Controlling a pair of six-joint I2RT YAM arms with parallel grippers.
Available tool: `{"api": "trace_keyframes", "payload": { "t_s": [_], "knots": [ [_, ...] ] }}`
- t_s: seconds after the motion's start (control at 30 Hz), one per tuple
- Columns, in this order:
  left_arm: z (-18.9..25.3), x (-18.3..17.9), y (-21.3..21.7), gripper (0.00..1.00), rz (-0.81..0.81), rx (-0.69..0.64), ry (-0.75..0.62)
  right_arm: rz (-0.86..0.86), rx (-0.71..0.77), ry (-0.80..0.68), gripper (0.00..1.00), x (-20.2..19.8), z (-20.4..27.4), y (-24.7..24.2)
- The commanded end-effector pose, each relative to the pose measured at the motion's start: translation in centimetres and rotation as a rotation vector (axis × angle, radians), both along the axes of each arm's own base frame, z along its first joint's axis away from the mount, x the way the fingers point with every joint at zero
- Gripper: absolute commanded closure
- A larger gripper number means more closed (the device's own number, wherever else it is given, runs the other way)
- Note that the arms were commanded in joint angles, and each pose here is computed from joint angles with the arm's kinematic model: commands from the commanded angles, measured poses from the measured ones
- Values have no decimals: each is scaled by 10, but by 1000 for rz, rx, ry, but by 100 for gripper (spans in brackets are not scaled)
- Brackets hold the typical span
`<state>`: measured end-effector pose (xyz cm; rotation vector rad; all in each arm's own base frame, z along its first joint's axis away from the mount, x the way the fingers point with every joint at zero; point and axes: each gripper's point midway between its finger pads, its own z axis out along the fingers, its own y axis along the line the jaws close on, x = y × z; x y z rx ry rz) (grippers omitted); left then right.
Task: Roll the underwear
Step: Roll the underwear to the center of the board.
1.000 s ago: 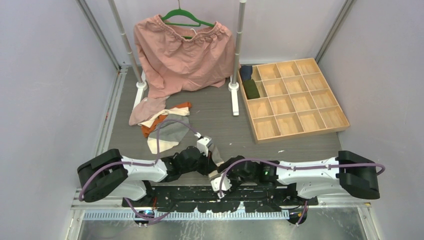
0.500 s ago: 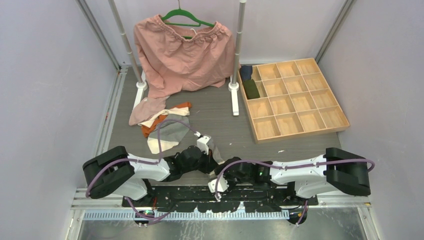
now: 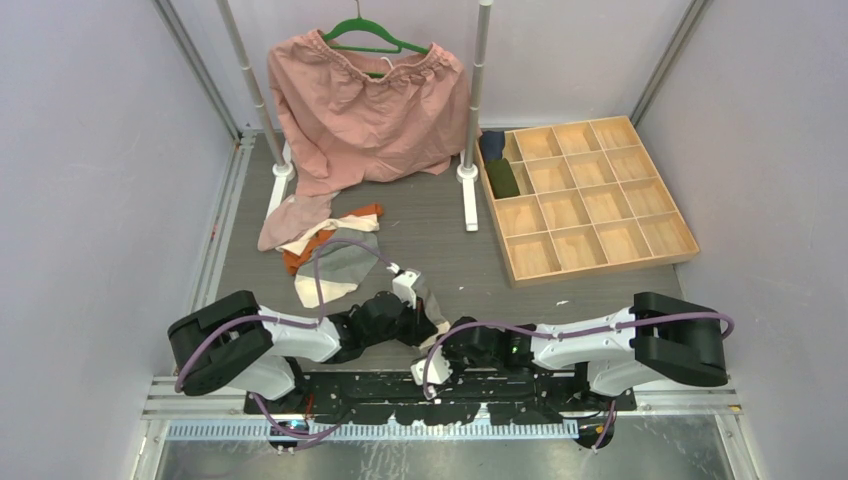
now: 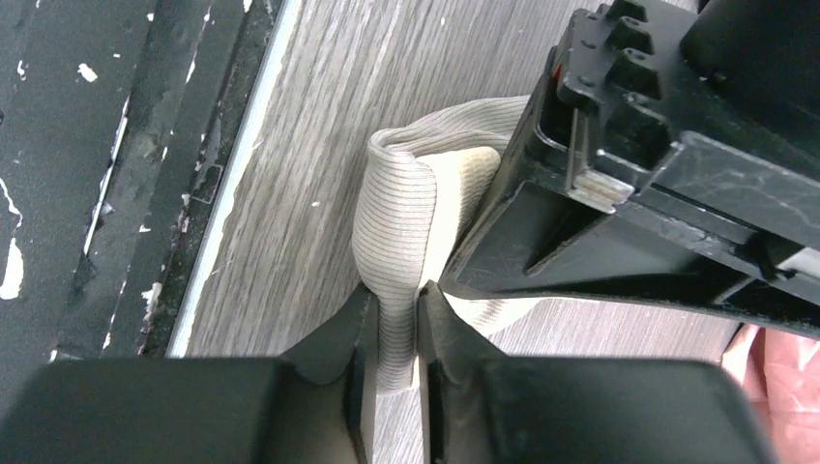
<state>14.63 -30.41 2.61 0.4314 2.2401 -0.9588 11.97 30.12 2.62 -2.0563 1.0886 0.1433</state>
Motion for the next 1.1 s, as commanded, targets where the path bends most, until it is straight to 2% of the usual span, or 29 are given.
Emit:
{"api": "trace_keyframes", "payload": {
  "t_s": [0.0,0.17,0.33,0.43,0.7,0.8,0.97,1.07],
  "knots": [
    [-54,-21,54,99,30,238,98,-40,-89,16,89,3,-13,-13],
    [-22,-10,50,99,75,166,56,-66,-118,82,99,-3,-8,-14],
    [18,2,61,95,148,107,-16,-66,-105,215,99,-22,9,-8],
    [28,4,81,94,220,116,-32,-79,-98,305,99,-34,18,-3],
    [58,9,124,90,403,35,-83,-230,-97,536,99,-53,21,13],
    [65,8,132,90,423,10,-97,-317,-94,599,99,-52,18,19],
    [69,4,136,91,417,-6,-103,-377,-102,678,99,-48,16,27],
    [70,4,137,93,418,-8,-102,-402,-82,777,99,-45,20,35]
  ]
}}
